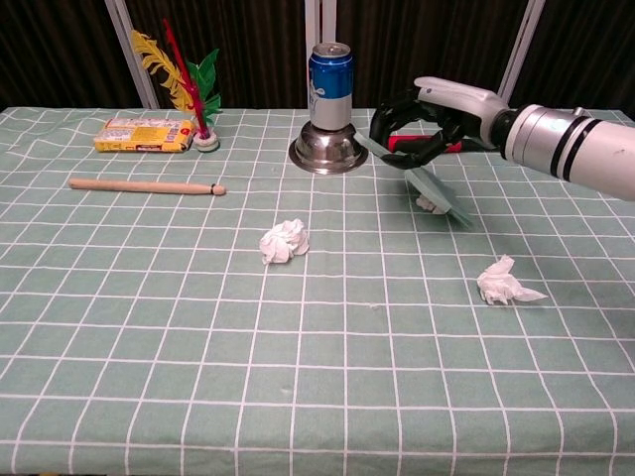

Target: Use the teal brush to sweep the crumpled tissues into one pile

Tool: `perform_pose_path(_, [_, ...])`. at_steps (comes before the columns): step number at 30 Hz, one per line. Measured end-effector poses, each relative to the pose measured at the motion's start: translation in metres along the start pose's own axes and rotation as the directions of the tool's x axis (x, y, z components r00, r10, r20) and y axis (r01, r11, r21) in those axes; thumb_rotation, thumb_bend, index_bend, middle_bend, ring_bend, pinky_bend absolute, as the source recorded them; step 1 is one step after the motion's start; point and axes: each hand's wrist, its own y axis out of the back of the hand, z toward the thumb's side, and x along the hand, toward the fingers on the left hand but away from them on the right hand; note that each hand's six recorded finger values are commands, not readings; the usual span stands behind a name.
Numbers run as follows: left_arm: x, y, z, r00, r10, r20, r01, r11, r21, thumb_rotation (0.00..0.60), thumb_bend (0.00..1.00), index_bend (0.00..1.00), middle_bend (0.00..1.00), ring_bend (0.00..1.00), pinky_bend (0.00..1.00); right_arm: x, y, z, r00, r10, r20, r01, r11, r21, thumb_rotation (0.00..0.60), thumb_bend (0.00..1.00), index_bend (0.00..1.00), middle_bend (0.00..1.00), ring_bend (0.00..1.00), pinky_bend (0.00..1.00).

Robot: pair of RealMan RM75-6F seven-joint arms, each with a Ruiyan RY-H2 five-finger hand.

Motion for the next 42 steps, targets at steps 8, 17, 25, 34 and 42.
perform_pose_path(8, [-0.001, 0.000, 0.001, 1.000, 0.006, 0.013, -0.006, 1.000, -0.009, 0.600, 0.00, 0.20, 0.17, 0.04, 0.05, -0.018, -0.042, 0.043, 0.993, 0.045, -0.110, -0.056, 0.993, -0.100, 0.600, 0.51, 0.62, 0.62, 0.24, 0.16])
perform_pose_path(17, [-0.004, -0.002, 0.000, 1.000, 0.009, 0.014, -0.009, 1.000, -0.021, 0.600, 0.00, 0.20, 0.17, 0.04, 0.05, -0.040, -0.075, 0.091, 0.982, 0.000, -0.187, -0.034, 0.984, -0.175, 0.600, 0.51, 0.62, 0.63, 0.24, 0.16])
perform_pose_path(25, [-0.005, -0.002, 0.001, 1.000, 0.011, 0.028, -0.011, 1.000, -0.024, 0.600, 0.00, 0.20, 0.17, 0.04, 0.05, -0.028, -0.053, 0.102, 0.970, -0.059, -0.234, 0.021, 0.986, -0.166, 0.600, 0.51, 0.62, 0.63, 0.24, 0.16])
perform_pose_path(34, [-0.001, -0.005, 0.004, 0.999, 0.008, 0.046, -0.007, 1.000, -0.028, 0.600, 0.00, 0.20, 0.17, 0.04, 0.05, 0.040, 0.004, 0.073, 0.983, -0.122, -0.135, 0.116, 0.992, -0.056, 0.600, 0.51, 0.62, 0.63, 0.24, 0.15])
perform_pose_path(42, [0.003, -0.007, 0.008, 0.998, -0.002, 0.062, 0.004, 1.000, -0.027, 0.600, 0.00, 0.20, 0.17, 0.04, 0.05, 0.155, 0.040, 0.018, 0.964, -0.219, 0.151, 0.228, 0.973, -0.045, 0.600, 0.51, 0.62, 0.63, 0.24, 0.13])
